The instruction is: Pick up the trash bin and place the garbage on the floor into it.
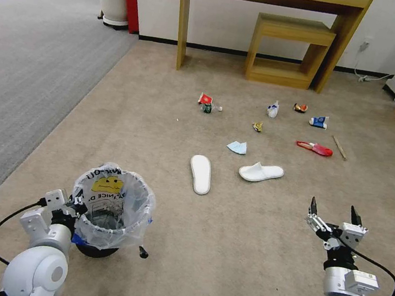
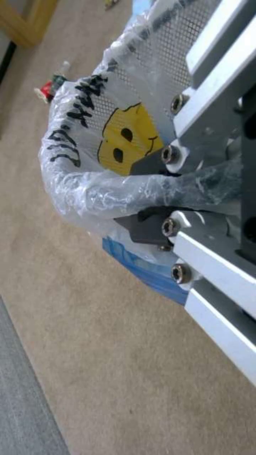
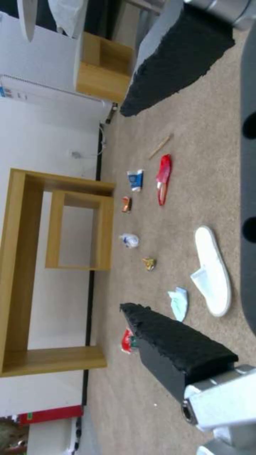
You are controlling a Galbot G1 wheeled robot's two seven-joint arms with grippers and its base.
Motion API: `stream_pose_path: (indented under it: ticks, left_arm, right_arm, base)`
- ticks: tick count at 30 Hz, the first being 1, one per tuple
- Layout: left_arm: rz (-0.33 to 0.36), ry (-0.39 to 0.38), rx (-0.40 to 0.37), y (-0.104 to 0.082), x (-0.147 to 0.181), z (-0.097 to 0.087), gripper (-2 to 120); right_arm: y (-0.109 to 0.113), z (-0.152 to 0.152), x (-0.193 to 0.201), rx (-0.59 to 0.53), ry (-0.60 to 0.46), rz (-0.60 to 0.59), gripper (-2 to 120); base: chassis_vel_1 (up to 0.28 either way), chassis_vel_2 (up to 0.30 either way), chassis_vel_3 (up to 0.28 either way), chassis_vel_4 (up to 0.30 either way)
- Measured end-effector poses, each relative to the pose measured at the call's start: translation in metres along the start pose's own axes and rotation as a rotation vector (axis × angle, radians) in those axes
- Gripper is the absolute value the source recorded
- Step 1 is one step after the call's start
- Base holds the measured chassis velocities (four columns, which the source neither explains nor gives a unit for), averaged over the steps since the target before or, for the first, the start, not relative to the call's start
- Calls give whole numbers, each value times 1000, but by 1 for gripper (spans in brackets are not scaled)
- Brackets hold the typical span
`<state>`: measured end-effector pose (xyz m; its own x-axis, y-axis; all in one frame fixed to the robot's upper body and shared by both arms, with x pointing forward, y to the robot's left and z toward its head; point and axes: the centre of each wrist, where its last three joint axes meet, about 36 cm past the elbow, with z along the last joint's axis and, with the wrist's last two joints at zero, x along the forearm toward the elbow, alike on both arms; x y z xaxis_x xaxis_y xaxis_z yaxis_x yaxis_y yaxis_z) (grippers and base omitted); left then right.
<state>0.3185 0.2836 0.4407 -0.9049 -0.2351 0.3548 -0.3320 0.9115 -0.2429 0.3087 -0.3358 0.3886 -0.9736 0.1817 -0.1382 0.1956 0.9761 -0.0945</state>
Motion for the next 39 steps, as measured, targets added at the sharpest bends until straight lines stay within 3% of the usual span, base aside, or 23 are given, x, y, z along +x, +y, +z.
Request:
stream_pose_path:
  ticks: [13,39]
  left_arm:
    - [22,-39,48,-7,13,-16,4]
    - [-12,-44,56,5,1,-16,4]
  right_arm:
    - [-6,-5,2,16,-7,-7,100]
    - [-6,-2,2,29,-8,-19,100]
  base:
    - [0,0,0,0]
    - [0,0,0,0]
